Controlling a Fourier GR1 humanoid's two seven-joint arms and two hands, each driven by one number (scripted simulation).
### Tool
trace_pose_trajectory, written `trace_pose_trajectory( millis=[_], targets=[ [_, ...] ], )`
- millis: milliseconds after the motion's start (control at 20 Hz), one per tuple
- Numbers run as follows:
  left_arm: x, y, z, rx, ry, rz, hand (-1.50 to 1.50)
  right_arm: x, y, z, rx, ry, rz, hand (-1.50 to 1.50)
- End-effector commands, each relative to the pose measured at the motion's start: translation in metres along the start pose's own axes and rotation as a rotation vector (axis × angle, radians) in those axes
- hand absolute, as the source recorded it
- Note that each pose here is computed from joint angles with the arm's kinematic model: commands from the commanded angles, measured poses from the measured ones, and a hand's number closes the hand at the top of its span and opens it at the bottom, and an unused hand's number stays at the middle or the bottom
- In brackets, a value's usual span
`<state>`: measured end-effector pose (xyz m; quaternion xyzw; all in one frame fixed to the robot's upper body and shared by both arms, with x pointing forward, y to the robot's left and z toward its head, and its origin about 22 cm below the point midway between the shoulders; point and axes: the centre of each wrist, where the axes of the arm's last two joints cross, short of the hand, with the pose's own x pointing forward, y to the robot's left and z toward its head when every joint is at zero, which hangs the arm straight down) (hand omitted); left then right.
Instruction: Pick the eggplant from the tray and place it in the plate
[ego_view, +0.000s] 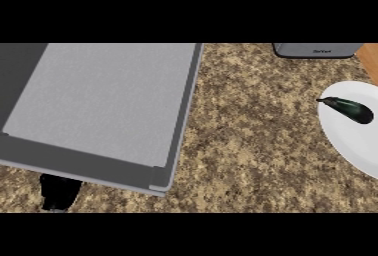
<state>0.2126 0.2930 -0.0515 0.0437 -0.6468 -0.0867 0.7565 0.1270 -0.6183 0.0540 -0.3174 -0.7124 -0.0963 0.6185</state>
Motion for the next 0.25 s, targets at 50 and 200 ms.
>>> trace_pose_trajectory(
  millis=[50, 200],
  targets=[
    [0.033, 0.004, -0.032, 0.063, -0.106, 0.011, 0.0, -0.004, -0.012, 0.013, 0.042, -0.033, -0.005, -1.5],
    [0.03, 0.011, -0.024, 0.056, -0.126, 0.001, 0.0, -0.012, -0.006, 0.018, 0.024, -0.052, 0.032, -1.5]
  ],
)
